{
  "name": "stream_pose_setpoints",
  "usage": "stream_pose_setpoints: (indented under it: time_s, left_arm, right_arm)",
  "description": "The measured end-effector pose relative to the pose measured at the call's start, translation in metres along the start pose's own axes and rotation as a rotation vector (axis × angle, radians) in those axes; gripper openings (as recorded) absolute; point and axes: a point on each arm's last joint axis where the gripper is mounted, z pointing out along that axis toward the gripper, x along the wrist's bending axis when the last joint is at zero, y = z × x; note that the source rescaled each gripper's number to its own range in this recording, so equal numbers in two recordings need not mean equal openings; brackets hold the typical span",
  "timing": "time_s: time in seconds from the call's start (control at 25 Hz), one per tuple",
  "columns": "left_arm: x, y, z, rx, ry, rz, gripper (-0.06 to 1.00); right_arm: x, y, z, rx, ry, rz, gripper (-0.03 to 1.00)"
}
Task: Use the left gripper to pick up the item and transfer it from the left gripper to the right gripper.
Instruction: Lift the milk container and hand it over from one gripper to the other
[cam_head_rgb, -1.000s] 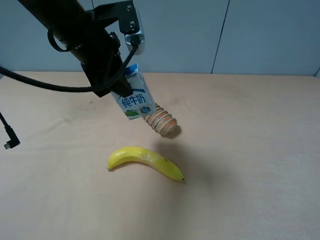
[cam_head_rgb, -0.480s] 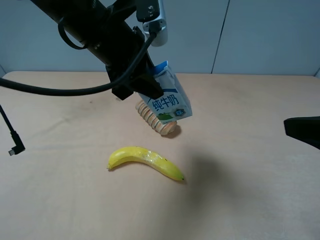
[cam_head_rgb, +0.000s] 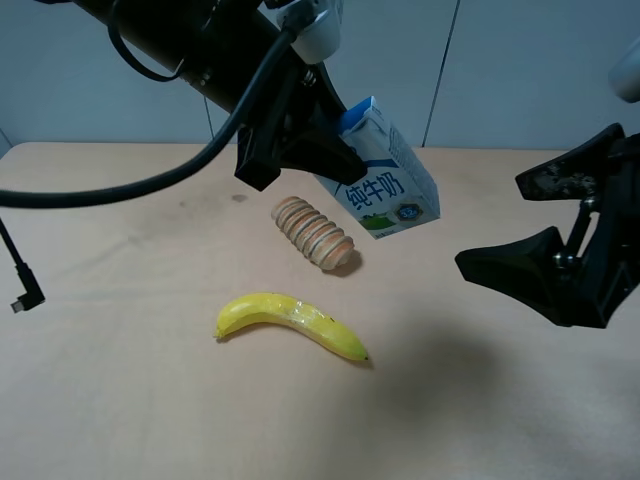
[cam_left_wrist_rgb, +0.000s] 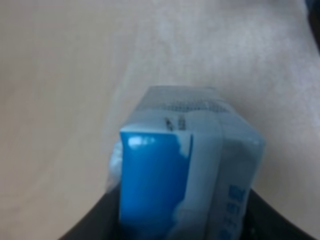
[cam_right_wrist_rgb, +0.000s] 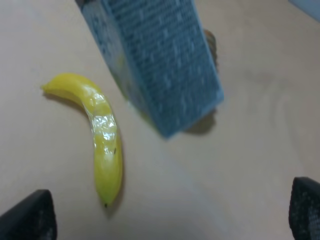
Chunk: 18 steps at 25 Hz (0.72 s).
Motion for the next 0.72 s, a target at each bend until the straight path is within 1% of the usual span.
stream_pose_setpoints:
  time_s: [0.16, 0.32, 0.6, 0.72]
  left_arm:
    - [-0.003, 0.000, 0.000, 0.000, -0.035, 0.071, 0.00]
    - [-0.004, 0.000, 0.000, -0.002, -0.042, 0.130, 0.00]
    - [-0.005, 0.000, 0.000, -0.003, -0.052, 0.196, 0.00]
    - [-0.005, 0.000, 0.000, -0.004, -0.054, 0.204, 0.00]
  right_arm:
    - [0.002, 0.003, 0.015, 0.010, 0.018, -0.023, 1.00]
    - [0.003, 0.004, 0.027, 0.015, 0.028, -0.043, 1.00]
    - [0.002, 0.009, 0.040, -0.002, 0.025, -0.063, 1.00]
    - [0.001, 0.018, 0.045, -0.008, 0.036, -0.070, 1.00]
